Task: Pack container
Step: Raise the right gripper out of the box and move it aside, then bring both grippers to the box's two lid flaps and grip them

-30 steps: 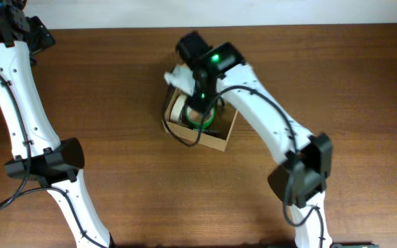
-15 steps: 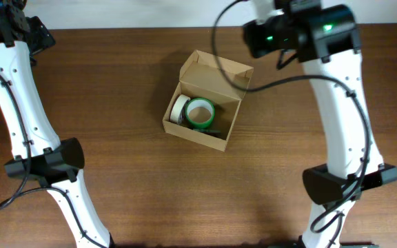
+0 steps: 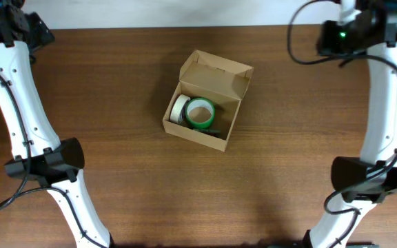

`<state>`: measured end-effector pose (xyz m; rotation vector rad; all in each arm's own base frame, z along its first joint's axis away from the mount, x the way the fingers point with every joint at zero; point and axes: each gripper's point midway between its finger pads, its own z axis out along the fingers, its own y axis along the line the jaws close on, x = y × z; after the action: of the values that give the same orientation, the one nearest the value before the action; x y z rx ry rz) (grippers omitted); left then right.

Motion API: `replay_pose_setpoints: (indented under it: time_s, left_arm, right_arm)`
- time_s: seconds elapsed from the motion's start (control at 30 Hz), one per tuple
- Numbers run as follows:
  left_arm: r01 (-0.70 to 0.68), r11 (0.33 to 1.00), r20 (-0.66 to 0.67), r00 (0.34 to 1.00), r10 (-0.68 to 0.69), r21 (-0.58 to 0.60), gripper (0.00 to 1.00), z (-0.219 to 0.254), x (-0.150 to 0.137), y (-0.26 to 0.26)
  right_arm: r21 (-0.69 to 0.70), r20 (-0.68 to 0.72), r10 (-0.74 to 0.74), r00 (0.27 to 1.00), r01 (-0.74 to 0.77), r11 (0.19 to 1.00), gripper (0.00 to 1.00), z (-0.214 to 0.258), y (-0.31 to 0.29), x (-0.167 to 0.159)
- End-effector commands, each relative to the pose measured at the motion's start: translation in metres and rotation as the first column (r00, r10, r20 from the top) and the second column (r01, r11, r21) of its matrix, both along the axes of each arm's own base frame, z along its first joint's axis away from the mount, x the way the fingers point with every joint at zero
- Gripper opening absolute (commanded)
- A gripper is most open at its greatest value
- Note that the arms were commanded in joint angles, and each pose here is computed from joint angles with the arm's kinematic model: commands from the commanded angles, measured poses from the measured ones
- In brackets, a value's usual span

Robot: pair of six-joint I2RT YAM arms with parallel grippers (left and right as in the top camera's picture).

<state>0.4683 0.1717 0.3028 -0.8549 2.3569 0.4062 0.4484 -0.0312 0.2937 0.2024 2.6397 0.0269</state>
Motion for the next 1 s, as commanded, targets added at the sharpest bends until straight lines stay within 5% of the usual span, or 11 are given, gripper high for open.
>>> replay_pose_setpoints:
  time_s: [0.0, 0.2, 0.27, 0.37, 0.43, 0.53, 0.7, 0.8, 0.97]
  left_arm:
    - [0.079, 0.990, 0.119, 0.991, -0.065, -0.119, 1.00, 0.014, 0.014, -0.022]
    - [0.206, 0.944, 0.174, 0.971, -0.164, -0.258, 0.84, 0.011, 0.025, -0.054]
    - [0.272, 0.919, 0.190, 0.956, -0.224, -0.286, 0.67, 0.009, 0.032, -0.066]
    - [0.311, 0.906, 0.143, 0.949, -0.280, -0.286, 0.18, -0.009, 0.037, -0.072]
    - [0.324, 0.890, 0.091, 0.946, -0.312, -0.322, 0.04, -0.033, 0.040, -0.080]
    - [0.353, 0.847, 0.015, 0.926, -0.378, -0.398, 0.01, -0.072, 0.042, -0.096]
    - [0.312, 0.813, -0.109, 0.904, -0.413, -0.492, 0.02, -0.133, 0.038, -0.113]
    - [0.318, 0.769, -0.124, 0.882, -0.455, -0.555, 0.02, -0.155, 0.037, -0.132]
    - [0.343, 0.678, -0.079, 0.857, -0.509, -0.650, 0.21, -0.161, 0.035, -0.164]
  right_arm:
    - [0.041, -0.126, -0.067, 0.990, 0.072, 0.997, 0.49, -0.044, -0.021, -0.003]
    - [0.091, -0.293, -0.058, 0.954, 0.088, 0.992, 0.45, -0.103, -0.019, -0.020]
    - [0.125, -0.324, -0.035, 0.945, 0.079, 0.989, 0.41, -0.119, -0.010, -0.023]
    - [0.175, -0.342, -0.012, 0.940, 0.077, 0.981, 0.40, -0.139, 0.003, -0.022]
    - [0.208, -0.350, -0.019, 0.937, 0.097, 0.973, 0.37, -0.153, 0.011, -0.020]
    - [0.253, -0.360, -0.023, 0.933, 0.121, 0.960, 0.31, -0.171, 0.021, -0.019]
    - [0.327, -0.362, 0.029, 0.932, 0.098, 0.940, 0.05, -0.194, 0.047, -0.019]
    - [0.339, -0.370, 0.023, 0.929, 0.112, 0.934, 0.04, -0.208, 0.063, -0.017]
    - [0.362, -0.315, 0.052, 0.948, 0.070, 0.930, 0.04, -0.223, 0.093, -0.005]
